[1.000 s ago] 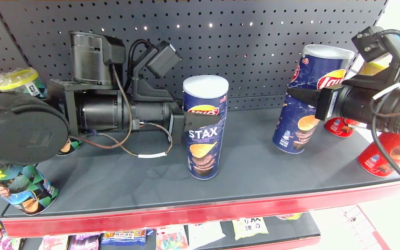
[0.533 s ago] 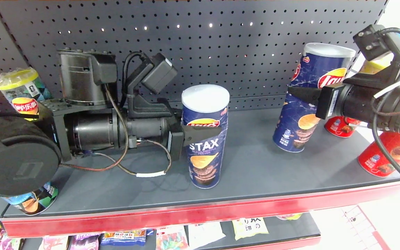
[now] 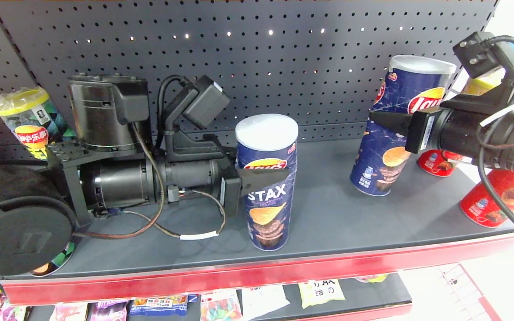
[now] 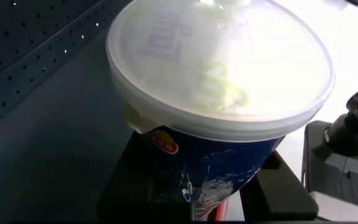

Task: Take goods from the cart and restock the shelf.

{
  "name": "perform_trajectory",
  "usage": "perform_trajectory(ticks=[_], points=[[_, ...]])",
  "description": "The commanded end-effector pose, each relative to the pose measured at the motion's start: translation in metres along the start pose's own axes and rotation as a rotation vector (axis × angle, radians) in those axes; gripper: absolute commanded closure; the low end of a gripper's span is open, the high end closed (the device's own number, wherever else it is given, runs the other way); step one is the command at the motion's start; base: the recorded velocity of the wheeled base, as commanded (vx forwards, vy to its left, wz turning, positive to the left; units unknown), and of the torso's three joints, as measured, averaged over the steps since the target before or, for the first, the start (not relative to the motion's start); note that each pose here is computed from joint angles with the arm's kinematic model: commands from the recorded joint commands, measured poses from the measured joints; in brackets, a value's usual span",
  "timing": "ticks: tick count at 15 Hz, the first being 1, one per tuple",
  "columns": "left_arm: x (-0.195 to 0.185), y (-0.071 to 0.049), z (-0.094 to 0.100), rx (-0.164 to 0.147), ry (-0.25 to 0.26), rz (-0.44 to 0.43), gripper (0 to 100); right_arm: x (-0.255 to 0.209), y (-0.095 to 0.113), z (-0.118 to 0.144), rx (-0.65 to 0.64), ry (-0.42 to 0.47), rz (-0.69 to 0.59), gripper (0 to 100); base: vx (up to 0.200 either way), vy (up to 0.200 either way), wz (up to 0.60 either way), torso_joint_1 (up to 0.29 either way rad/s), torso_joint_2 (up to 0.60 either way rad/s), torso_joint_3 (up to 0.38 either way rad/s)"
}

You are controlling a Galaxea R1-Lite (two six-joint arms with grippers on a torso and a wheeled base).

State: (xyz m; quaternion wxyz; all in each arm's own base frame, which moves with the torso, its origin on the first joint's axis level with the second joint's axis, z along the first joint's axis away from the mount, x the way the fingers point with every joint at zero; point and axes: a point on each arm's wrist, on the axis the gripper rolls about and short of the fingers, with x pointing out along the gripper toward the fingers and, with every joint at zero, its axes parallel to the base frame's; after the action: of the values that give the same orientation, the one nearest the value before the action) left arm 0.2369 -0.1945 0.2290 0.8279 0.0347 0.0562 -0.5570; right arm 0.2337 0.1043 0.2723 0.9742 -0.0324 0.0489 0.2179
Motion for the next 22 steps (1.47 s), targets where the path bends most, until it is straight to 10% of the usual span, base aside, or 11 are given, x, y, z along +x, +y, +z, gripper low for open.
perform_trajectory(ticks=[1, 21, 22], points=[[0.002, -0.005, -0.001, -0.005, -0.003, -0.006, 100, 0.000, 0.000, 0.000, 0.000, 0.001, 0.001, 100, 0.000, 0.000, 0.00, 0.000, 0.00, 0.000], [0.000, -0.015, -0.011, 0.001, 0.014, -0.044, 100, 0.000, 0.000, 0.000, 0.000, -0.002, 0.001, 100, 0.000, 0.000, 0.00, 0.000, 0.00, 0.000], [0.000, -0.015, -0.011, 0.000, 0.013, -0.045, 0, 0.000, 0.000, 0.000, 0.000, -0.002, 0.001, 100, 0.000, 0.000, 0.00, 0.000, 0.00, 0.000]])
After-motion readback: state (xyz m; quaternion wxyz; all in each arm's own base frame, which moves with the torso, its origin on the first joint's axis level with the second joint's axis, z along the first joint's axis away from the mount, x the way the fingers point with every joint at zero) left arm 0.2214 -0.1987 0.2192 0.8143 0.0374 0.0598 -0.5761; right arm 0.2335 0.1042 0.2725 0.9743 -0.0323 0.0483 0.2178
